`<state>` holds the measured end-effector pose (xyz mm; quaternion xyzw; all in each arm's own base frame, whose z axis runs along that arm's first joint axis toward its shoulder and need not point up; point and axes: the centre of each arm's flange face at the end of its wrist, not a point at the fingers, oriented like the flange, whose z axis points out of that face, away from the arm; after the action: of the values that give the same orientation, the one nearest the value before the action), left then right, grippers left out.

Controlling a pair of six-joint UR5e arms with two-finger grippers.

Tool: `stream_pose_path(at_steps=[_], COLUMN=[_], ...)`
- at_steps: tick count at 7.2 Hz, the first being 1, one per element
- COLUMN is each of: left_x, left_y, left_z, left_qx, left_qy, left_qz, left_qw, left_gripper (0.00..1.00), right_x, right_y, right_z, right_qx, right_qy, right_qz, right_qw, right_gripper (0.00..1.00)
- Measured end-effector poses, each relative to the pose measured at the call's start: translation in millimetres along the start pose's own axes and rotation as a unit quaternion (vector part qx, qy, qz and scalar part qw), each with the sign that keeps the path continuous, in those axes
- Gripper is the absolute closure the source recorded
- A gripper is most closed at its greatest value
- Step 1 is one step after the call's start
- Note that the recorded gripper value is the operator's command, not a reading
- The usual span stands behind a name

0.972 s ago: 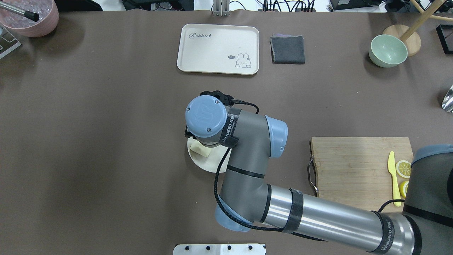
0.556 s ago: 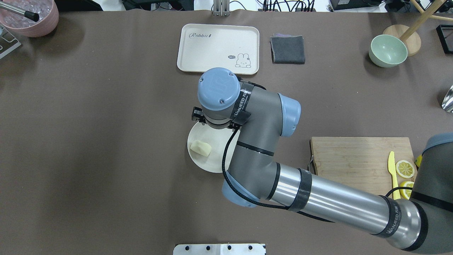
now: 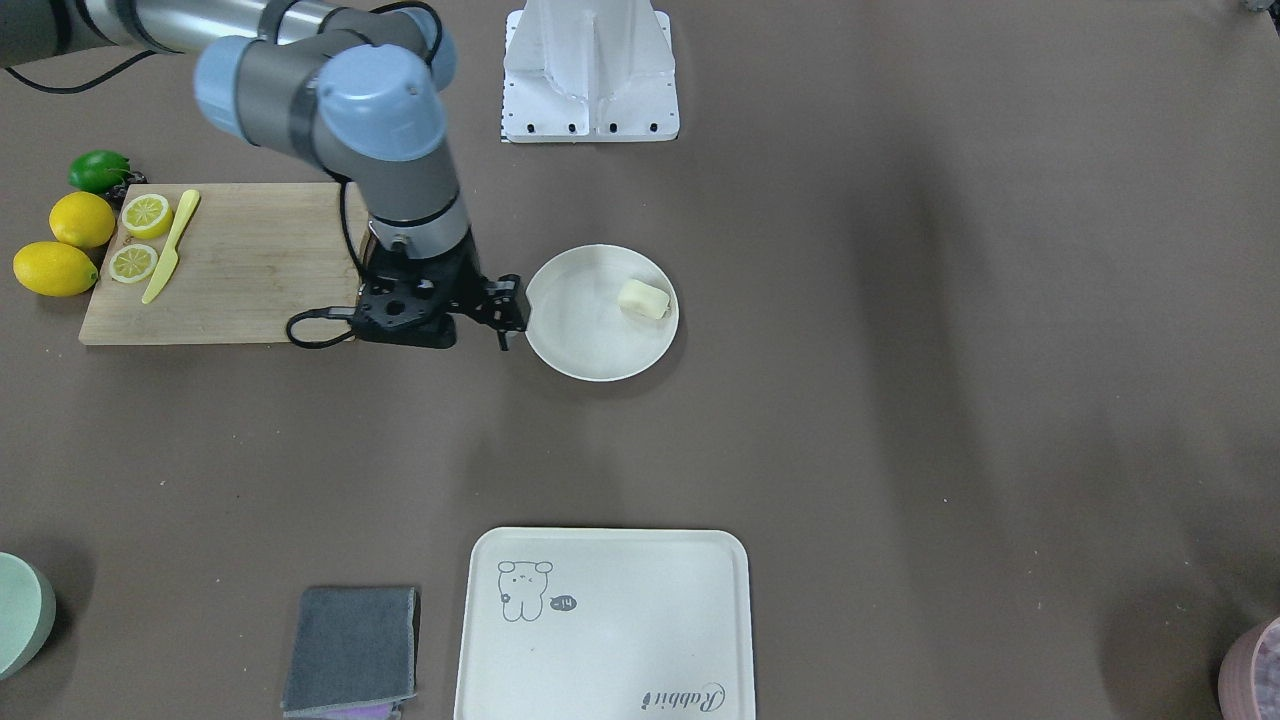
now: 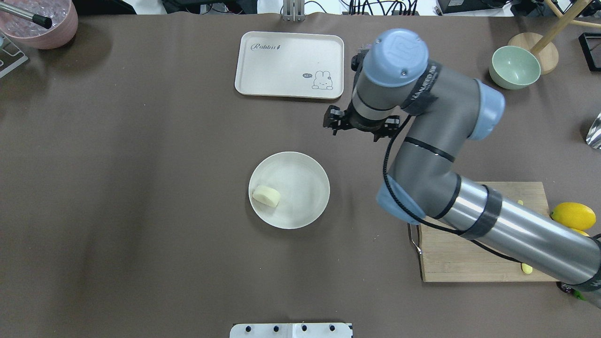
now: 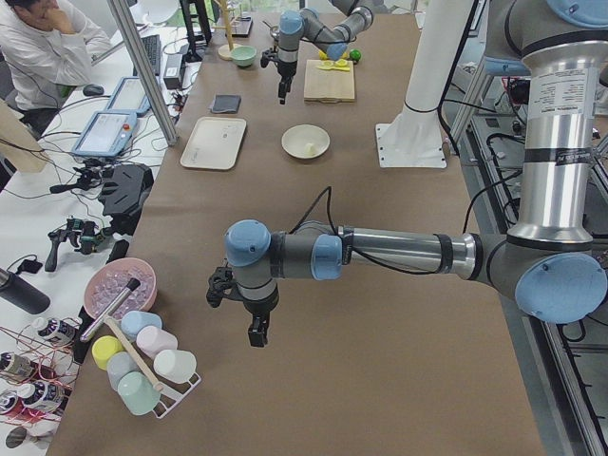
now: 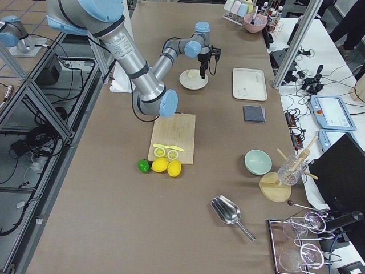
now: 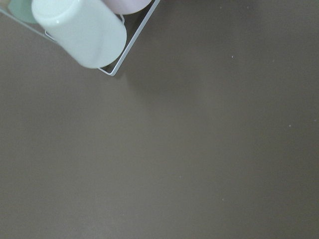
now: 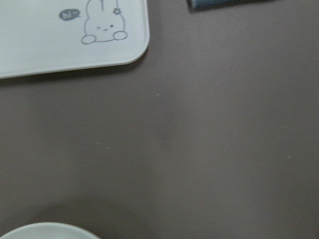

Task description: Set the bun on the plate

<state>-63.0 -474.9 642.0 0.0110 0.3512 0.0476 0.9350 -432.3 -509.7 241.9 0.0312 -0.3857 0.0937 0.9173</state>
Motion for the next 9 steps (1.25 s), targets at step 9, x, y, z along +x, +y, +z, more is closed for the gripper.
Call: stream_pose_path(at_steps=[9], left_x=[6.9], left_y=[-3.4], left_z=[-5.3], left_qx=[0.007], left_qy=[0.004], left_qz=[0.008], left_qw=[0.9999], left_gripper=[0.02], right_x=[616.1], right_y=[-14.3], right_z=[-73.2], right_qx=[-0.079], right_qy=[0.013], right_qz=[-0.106], right_qw=[0.9912], right_gripper=[0.00])
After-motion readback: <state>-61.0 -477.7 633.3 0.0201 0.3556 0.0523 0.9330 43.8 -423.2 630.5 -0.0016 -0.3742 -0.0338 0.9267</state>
